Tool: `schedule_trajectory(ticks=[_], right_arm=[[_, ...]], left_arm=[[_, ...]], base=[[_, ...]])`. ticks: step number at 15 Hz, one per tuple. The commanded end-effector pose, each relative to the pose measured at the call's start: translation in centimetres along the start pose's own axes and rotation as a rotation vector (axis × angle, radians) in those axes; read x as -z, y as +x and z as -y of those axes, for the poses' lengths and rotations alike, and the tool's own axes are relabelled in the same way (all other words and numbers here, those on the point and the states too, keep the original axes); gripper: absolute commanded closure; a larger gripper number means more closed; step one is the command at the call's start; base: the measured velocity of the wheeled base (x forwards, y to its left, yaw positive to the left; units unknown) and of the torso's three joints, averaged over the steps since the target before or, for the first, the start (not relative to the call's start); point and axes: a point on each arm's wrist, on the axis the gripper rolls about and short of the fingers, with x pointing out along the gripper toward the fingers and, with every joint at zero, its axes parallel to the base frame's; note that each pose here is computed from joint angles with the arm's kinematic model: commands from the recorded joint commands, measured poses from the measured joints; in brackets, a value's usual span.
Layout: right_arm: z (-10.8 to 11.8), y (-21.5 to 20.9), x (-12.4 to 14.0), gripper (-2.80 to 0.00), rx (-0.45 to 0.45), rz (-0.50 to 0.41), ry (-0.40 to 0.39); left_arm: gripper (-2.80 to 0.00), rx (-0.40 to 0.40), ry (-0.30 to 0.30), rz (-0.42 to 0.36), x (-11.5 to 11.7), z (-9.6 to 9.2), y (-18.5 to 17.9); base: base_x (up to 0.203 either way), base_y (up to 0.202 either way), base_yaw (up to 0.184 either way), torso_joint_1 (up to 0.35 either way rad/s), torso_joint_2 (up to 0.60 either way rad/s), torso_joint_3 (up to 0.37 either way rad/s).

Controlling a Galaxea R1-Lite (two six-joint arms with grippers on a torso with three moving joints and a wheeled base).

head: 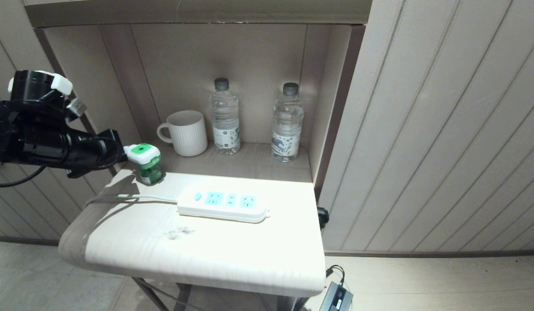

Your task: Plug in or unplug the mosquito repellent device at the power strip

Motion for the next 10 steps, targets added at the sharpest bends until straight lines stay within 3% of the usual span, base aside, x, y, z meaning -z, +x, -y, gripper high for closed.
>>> schedule_trajectory(ticks=[1,7,10], right_arm=[[0.0,0.0,0.0,0.00,-0.001,-0.001,0.000],[0.0,0.0,0.0,0.00,-0.001,-0.001,0.000],[0.0,0.0,0.0,0.00,-0.001,-0.001,0.000]], left_arm=[[0.00,0.002,-0.003,0.001,0.0,-0.1,0.5],[0.00,-0.011,-0.013,-0.004,-0.4,-0.6,1.8],[0.00,0.020,-0.012,0.011,-0.6,-0.6,2.2]], base=[[0.000,0.000,0.000,0.000,0.00,0.000],[0.000,0.000,0.000,0.000,0.00,0.000],[0.000,0.000,0.000,0.000,0.00,0.000]])
